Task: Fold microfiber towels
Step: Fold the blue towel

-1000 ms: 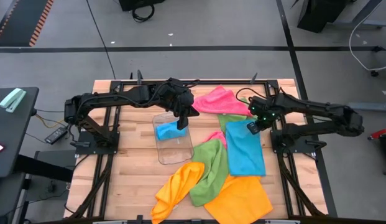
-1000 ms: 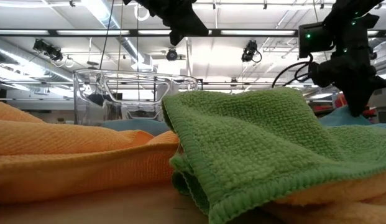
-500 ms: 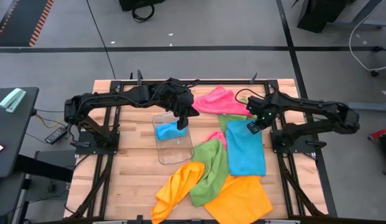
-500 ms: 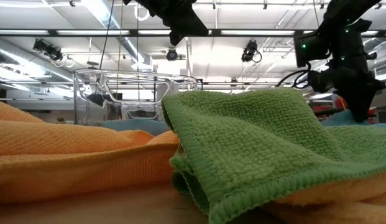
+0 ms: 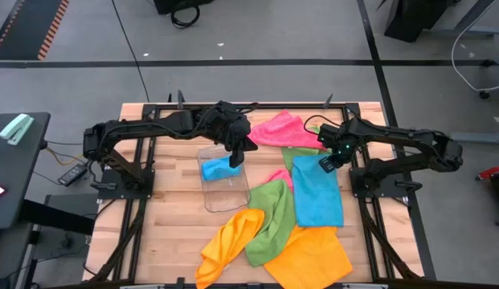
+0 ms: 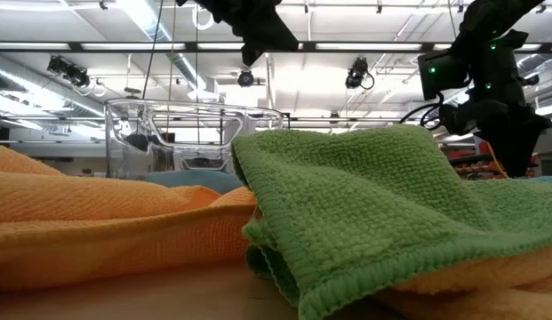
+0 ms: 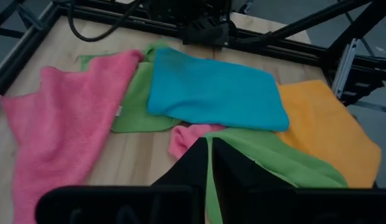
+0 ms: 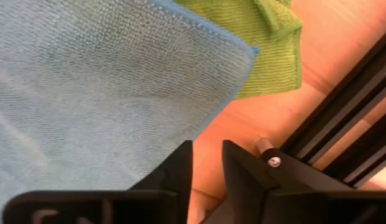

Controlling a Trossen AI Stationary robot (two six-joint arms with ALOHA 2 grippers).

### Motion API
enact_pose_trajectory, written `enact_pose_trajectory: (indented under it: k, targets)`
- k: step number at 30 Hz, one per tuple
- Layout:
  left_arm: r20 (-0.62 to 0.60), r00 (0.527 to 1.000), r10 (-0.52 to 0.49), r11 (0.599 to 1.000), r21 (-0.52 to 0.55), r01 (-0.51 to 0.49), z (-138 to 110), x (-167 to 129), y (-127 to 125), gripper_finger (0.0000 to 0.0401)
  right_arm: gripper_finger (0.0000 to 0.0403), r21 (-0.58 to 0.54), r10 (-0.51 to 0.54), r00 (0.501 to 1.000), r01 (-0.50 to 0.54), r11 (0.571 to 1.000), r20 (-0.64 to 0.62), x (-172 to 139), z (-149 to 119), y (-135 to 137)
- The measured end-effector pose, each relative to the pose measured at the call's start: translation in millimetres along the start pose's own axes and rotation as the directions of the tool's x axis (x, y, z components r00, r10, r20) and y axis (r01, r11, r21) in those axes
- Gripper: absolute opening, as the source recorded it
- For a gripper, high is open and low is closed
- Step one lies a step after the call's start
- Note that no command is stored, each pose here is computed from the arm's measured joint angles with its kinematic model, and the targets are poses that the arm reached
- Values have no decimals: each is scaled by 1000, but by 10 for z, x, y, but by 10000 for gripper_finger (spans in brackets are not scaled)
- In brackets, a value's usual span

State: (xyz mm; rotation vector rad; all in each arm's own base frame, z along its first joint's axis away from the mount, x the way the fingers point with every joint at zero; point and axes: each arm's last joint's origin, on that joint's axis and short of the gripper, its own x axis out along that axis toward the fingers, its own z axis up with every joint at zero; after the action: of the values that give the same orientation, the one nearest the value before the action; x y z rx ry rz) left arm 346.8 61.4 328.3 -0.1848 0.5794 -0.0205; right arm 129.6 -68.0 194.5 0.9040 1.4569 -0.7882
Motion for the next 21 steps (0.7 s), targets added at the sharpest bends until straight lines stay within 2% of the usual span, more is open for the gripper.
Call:
enact_pose_trajectory:
  k: [5, 10, 12, 15, 18, 21]
  targets:
    - [-16, 997, -75, 995, 60, 76, -24, 48, -261, 46, 140, 12, 56, 998, -56, 998, 19, -59, -54, -17]
    - [-22, 991, -136, 986, 95, 137, -55, 129, -511, 56, 162, -1, 137, 989, -137, 991, 55, -135, -121, -32]
    - [-2, 990, -138, 987, 76, 138, -60, 219, -593, 56, 166, -33, 195, 978, -193, 981, 81, -167, -139, 1]
    - [26, 994, -105, 994, -9, 106, -83, 359, -689, 53, 167, -105, 270, 954, -258, 960, 128, -212, -169, 80]
    - [82, 989, -119, 985, -115, 128, -85, 516, -794, 49, 167, -195, 332, 931, -302, 933, 150, -249, -227, 173]
    - [153, 976, -158, 966, -181, 185, -78, 660, -910, 46, 167, -292, 363, 914, -302, 907, 181, -275, -287, 258]
